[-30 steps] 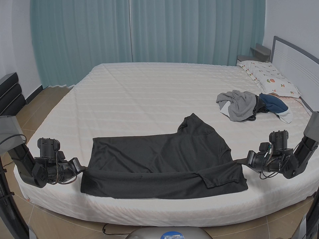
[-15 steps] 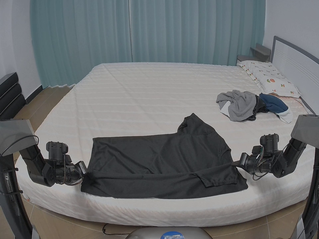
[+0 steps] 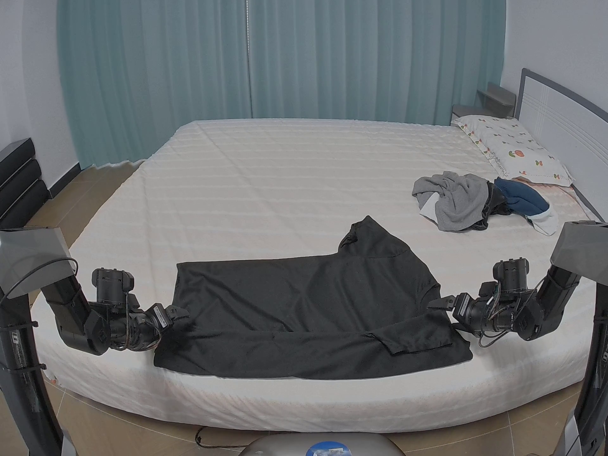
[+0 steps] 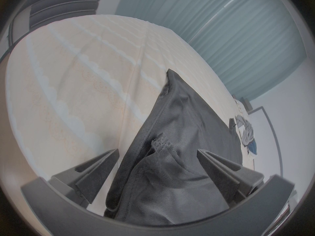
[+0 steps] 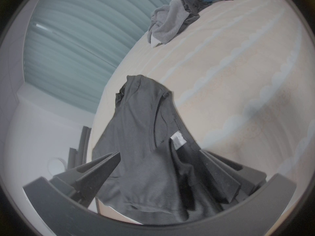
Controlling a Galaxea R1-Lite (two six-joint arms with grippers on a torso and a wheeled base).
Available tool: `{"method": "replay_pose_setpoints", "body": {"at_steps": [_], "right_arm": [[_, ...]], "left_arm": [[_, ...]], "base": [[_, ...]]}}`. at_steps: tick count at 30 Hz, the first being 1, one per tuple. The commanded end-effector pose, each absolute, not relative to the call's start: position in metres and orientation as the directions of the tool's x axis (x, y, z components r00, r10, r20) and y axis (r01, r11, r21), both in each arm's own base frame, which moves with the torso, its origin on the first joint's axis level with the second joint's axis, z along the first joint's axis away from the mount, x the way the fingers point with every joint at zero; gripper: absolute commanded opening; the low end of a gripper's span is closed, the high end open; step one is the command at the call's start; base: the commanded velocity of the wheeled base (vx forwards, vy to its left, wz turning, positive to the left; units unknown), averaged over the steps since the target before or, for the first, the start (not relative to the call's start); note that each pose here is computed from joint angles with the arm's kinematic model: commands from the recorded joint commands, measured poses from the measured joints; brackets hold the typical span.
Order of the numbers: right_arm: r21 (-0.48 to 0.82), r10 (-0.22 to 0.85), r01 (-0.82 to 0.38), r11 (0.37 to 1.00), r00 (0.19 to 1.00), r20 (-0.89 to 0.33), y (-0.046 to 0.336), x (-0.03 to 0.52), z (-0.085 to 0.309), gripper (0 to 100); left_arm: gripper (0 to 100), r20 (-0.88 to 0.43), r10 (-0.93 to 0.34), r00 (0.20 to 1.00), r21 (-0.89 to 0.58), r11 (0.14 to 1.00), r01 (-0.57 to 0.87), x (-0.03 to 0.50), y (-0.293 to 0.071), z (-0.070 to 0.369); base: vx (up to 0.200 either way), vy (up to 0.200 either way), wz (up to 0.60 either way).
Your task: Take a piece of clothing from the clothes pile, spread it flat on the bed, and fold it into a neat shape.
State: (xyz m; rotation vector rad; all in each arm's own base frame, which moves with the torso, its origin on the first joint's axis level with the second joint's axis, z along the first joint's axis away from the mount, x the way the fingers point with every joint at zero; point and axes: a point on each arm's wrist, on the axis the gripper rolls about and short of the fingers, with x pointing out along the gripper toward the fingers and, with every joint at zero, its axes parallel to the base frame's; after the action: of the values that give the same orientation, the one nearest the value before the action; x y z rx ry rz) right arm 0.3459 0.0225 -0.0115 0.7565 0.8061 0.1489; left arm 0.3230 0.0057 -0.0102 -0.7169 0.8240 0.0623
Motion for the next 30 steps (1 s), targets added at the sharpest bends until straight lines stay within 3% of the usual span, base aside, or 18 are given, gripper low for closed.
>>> {"method": "replay_pose_setpoints", "body": {"at_steps": [1,8,11,22,30], "right_arm": [[0.723,0.416,0.147,0.675,0.734,-0.538,0.022,0.346,0.0,100],[0.837,0.423,0.207,0.507,0.786,-0.451,0.019,0.346,0.01,100],[0.856,0.424,0.206,0.474,0.799,-0.427,0.019,0.346,0.012,100],[0.857,0.424,0.21,0.47,0.798,-0.428,0.019,0.347,0.01,100],[0.856,0.423,0.215,0.47,0.796,-0.432,0.019,0.346,0.009,100]], "left_arm": [[100,-0.654,-0.203,0.729,-0.609,0.714,-0.347,0.316,0.011,0.011],[100,-0.587,-0.272,0.762,-0.725,0.596,-0.345,0.302,0.022,0.036],[100,-0.57,-0.311,0.761,-0.76,0.552,-0.344,0.301,0.027,0.039],[100,-0.577,-0.321,0.751,-0.759,0.551,-0.347,0.299,0.025,0.036],[100,-0.572,-0.31,0.759,-0.756,0.558,-0.342,0.301,0.025,0.038]], "base": [[0.0,0.0,0.0],[0.0,0.0,0.0],[0.0,0.0,0.0],[0.0,-0.164,0.0],[0.0,0.0,0.0]]}}
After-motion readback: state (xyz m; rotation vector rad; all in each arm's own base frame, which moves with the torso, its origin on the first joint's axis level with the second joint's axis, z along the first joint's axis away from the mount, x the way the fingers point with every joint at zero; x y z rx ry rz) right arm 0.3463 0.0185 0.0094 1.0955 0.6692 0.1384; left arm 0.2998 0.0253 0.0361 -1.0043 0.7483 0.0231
